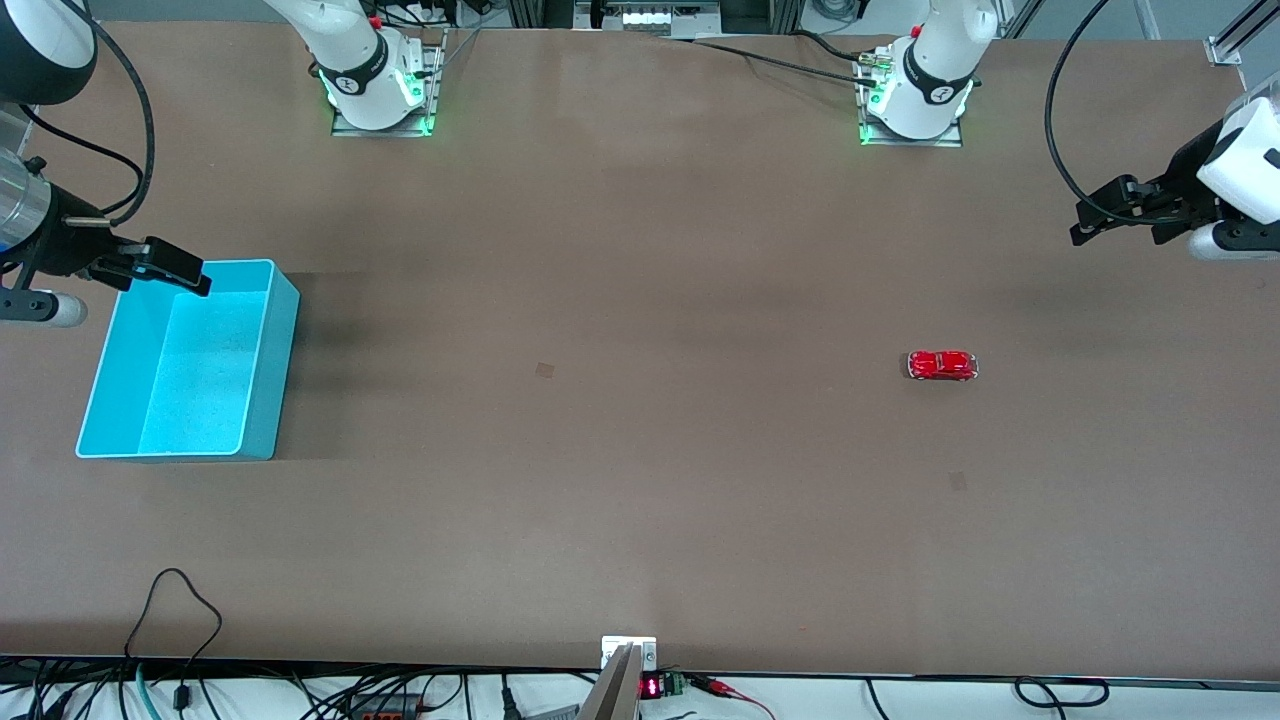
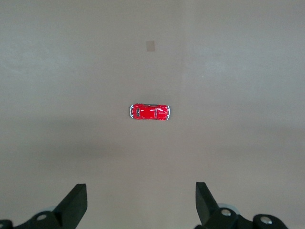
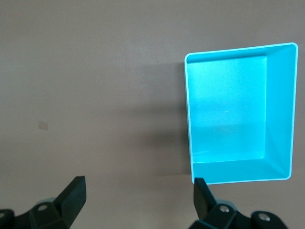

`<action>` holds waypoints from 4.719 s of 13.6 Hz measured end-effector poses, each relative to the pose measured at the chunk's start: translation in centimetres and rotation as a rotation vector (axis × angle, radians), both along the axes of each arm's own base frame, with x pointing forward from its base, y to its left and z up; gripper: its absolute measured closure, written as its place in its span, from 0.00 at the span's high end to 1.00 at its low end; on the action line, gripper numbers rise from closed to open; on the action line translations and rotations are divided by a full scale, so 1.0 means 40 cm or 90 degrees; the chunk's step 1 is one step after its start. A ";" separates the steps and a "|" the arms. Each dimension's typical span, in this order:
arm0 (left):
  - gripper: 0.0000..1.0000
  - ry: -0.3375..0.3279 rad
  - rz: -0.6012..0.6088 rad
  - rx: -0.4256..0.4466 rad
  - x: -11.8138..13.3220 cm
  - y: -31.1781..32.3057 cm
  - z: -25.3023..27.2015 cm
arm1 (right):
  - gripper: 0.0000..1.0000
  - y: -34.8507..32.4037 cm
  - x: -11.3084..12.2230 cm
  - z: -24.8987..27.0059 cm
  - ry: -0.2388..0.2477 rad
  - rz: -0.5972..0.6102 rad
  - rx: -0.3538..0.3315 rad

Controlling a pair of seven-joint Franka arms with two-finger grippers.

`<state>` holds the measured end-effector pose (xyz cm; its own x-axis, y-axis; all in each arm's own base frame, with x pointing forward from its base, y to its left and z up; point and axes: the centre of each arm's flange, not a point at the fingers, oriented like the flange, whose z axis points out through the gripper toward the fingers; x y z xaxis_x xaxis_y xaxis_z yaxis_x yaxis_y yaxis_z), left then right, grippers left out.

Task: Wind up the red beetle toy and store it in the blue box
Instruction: 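Move the left gripper over the red toy car, then lower the left gripper and grasp the red car, then drag the held car backward along the table with the left gripper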

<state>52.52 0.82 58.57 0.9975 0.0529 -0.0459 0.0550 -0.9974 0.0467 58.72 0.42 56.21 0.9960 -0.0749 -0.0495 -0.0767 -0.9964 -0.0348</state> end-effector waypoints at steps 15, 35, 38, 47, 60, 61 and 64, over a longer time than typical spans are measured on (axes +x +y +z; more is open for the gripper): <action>1.00 0.072 -0.152 -0.018 0.180 -0.006 -0.401 | 1.00 -0.011 0.022 -0.098 0.057 0.000 0.001; 1.00 0.033 -0.946 -0.009 0.044 -0.082 -0.920 | 1.00 0.130 0.061 -0.188 0.073 0.048 0.029; 1.00 0.006 -0.980 0.005 0.052 -0.084 -0.930 | 1.00 0.130 0.063 -0.195 0.074 0.070 0.029; 0.81 0.007 -0.987 -0.003 0.016 -0.075 -0.983 | 1.00 0.225 0.091 -0.126 0.025 0.151 -0.067; 0.41 -0.005 -0.986 0.007 0.024 -0.071 -0.973 | 1.00 -0.001 0.111 -0.123 0.042 0.055 -0.058; 0.41 -0.005 -0.986 0.007 0.024 -0.071 -0.973 | 1.00 0.003 0.110 -0.123 0.043 0.057 -0.058; 0.41 -0.005 -0.986 0.006 0.024 -0.071 -0.973 | 1.00 0.014 0.109 -0.122 0.044 0.060 -0.058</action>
<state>53.47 -2.01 19.63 0.0751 -0.9961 -0.0463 -0.9964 -0.0768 0.0349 63.09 0.97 51.31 0.9932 0.0119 -0.1156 0.0186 -0.9982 0.0576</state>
